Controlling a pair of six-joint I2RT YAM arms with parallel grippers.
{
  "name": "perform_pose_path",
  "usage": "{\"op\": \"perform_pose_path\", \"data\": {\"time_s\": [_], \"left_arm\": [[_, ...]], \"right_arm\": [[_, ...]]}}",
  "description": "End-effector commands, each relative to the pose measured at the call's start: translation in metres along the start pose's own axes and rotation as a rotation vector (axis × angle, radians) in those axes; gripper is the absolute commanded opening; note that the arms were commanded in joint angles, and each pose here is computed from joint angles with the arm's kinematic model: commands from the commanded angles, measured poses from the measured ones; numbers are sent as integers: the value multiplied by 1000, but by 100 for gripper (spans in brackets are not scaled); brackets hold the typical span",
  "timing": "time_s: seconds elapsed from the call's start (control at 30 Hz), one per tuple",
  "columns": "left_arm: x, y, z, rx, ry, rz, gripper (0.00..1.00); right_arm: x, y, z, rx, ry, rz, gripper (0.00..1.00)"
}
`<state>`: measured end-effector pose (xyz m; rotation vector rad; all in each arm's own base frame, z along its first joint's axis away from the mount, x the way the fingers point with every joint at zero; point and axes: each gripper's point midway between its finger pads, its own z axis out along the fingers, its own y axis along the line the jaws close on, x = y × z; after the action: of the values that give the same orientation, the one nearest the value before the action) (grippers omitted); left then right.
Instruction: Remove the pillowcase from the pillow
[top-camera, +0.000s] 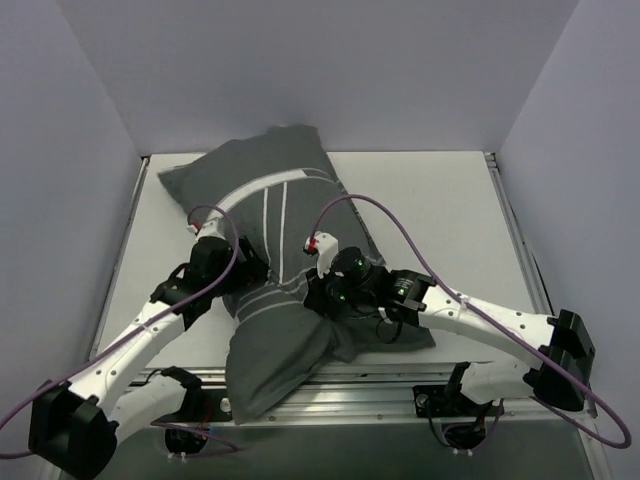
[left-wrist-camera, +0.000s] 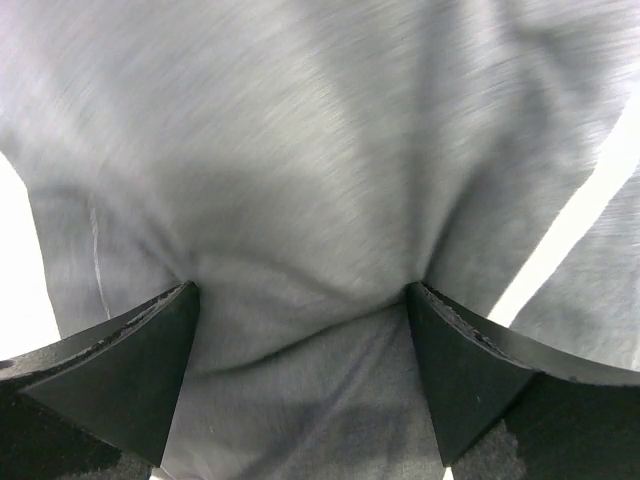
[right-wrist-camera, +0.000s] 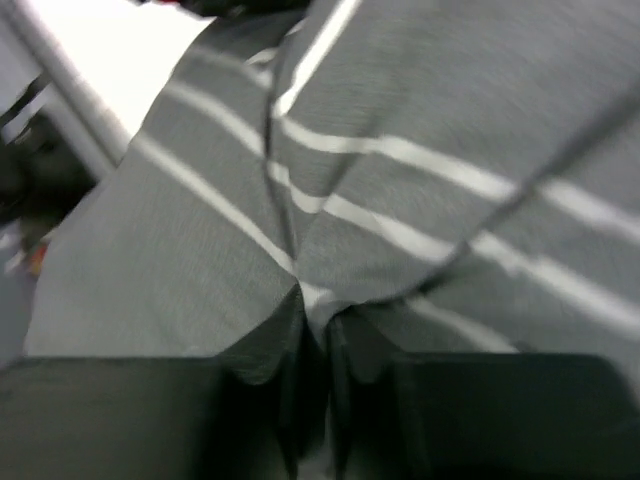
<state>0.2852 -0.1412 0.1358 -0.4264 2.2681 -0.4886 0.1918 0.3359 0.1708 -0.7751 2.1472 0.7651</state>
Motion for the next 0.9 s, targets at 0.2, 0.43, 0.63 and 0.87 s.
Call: {"op": "perform_pose_path", "data": {"time_s": [0.2, 0.43, 0.63, 0.87], "left_arm": [[24, 7, -67, 35, 62, 9, 94], [-54, -25, -80, 54, -49, 101, 94], [-99, -64, -55, 171, -53, 123, 94], [-90, -86, 11, 214, 95, 153, 94]], "right_arm": [[-45, 48, -67, -134, -61, -7, 73], [-126, -50, -93, 124, -206, 116, 94], [-145, -164, -119, 313, -338, 369, 100], [-116, -245, -92, 275, -435, 703, 98]]}}
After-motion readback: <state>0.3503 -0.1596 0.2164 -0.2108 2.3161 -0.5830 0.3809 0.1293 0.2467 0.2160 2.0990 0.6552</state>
